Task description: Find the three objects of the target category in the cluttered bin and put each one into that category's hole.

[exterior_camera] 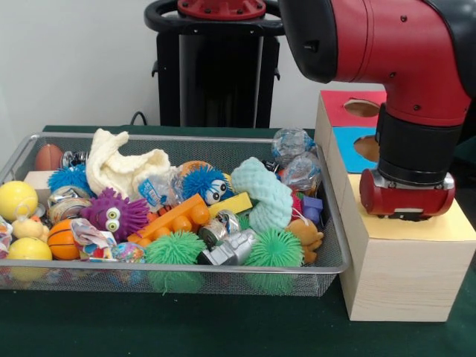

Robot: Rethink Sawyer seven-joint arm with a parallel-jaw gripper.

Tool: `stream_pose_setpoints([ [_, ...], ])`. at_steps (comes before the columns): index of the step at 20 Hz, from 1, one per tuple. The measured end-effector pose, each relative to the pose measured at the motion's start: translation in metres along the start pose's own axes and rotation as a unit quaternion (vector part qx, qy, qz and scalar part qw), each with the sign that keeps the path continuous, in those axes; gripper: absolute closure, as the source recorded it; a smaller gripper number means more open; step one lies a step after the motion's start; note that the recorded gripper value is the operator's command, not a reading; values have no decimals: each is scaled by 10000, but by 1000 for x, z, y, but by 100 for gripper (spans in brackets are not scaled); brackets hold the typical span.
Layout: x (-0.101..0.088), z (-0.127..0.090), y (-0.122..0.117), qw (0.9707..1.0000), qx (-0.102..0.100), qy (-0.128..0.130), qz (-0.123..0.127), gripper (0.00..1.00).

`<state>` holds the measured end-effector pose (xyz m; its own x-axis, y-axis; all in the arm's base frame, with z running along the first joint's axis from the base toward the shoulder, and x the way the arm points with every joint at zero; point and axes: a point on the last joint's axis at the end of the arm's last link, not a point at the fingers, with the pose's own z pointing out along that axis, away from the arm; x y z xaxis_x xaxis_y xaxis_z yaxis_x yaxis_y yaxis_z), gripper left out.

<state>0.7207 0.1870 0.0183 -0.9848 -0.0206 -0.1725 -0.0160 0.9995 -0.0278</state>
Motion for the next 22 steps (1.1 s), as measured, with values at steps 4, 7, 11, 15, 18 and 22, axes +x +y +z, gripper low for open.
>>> stream_pose_setpoints([
  [4,3,0,-1,10000,-24,-29,-67,100],
  [7,5,-1,-1,9999,-40,-95,-133,100],
  [11,10,-2,7,9995,-64,-163,-268,0],
  [15,14,-3,15,9993,-95,-133,-321,0],
  [18,17,-3,15,9993,-89,-114,-334,0],
  [22,18,-4,14,9993,-90,-124,-330,0],
])
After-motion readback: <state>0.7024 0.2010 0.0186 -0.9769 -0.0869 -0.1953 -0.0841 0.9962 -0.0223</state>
